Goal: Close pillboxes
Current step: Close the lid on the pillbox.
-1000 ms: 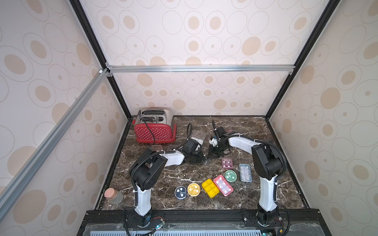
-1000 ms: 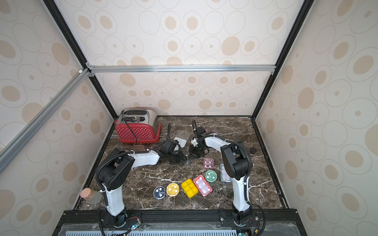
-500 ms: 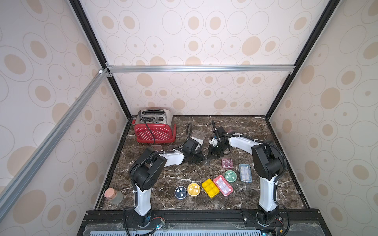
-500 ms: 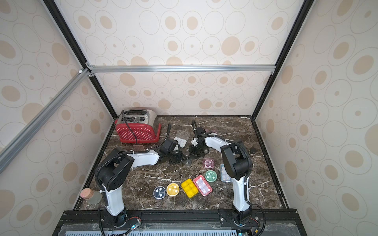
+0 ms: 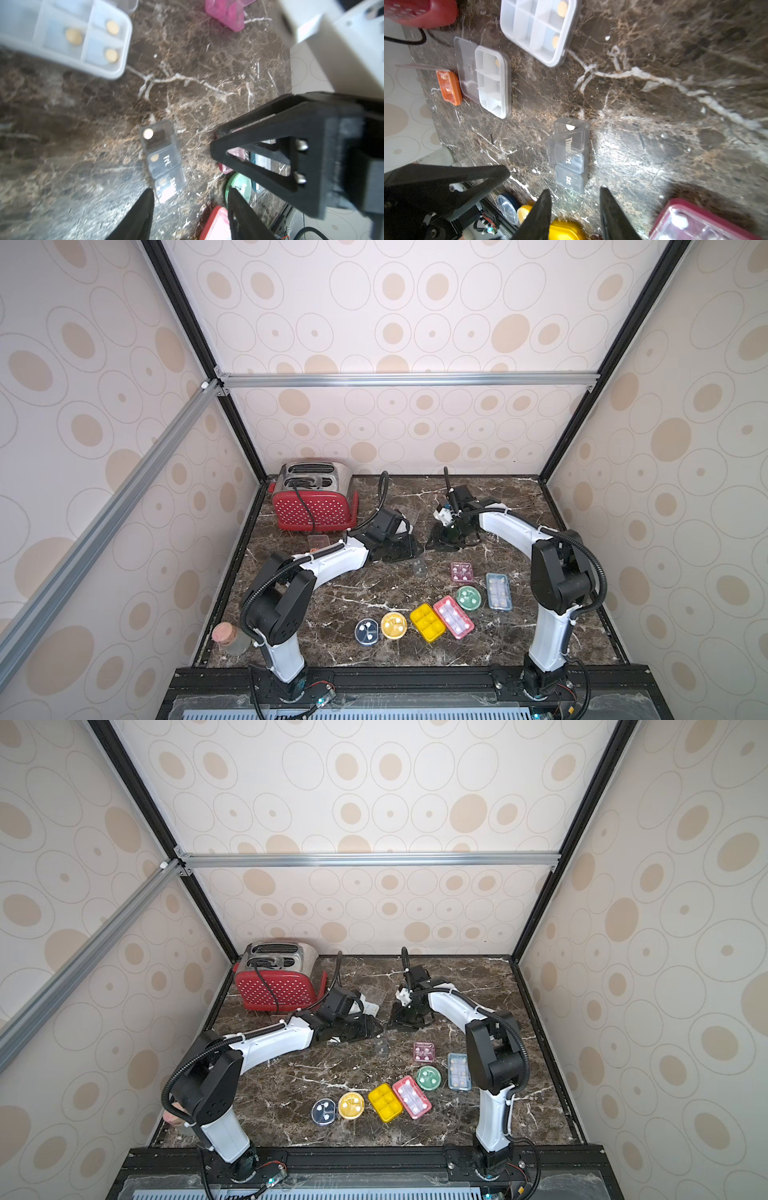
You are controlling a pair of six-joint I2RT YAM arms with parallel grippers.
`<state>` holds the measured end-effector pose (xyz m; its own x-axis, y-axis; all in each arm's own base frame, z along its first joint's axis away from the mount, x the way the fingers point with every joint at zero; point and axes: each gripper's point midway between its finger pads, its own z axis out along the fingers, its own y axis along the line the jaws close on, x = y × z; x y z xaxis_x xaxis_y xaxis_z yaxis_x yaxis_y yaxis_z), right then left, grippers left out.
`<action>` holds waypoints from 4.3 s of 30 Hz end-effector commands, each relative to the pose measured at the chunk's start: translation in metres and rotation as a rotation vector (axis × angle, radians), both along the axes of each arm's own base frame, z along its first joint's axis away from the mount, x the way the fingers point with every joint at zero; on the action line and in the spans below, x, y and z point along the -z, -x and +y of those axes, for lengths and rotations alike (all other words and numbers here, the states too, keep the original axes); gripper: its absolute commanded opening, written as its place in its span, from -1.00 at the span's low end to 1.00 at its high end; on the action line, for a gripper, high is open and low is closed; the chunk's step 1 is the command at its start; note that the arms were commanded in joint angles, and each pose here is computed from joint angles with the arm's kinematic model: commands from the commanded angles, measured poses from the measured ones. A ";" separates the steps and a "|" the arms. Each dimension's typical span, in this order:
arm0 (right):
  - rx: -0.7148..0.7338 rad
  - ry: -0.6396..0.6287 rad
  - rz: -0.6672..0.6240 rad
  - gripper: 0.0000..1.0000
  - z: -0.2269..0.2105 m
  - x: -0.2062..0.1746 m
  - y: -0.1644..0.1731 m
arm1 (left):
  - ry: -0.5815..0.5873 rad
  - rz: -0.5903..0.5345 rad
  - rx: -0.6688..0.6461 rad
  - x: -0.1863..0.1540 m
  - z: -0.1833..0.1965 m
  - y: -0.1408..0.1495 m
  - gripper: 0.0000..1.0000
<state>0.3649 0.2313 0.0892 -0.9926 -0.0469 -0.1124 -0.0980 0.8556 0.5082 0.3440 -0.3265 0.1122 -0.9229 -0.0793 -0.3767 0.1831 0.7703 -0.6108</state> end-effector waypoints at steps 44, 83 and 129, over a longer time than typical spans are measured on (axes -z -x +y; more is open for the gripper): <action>-0.005 -0.046 0.081 -0.31 0.023 0.037 -0.010 | -0.142 0.072 0.002 0.071 0.002 -0.021 -0.38; -0.027 -0.045 0.105 -0.34 0.027 0.049 -0.003 | -0.168 -0.006 -0.136 0.049 0.027 -0.033 0.18; -0.031 -0.040 0.089 -0.25 0.023 0.040 0.002 | -0.122 0.090 -0.145 0.079 0.033 -0.014 -0.53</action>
<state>0.3689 0.2568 0.0344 -0.9982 -0.0593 -0.0038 -0.0512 0.8255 0.5621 0.3669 -0.3053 0.0364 -0.9260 -0.1909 -0.3256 0.0271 0.8268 -0.5619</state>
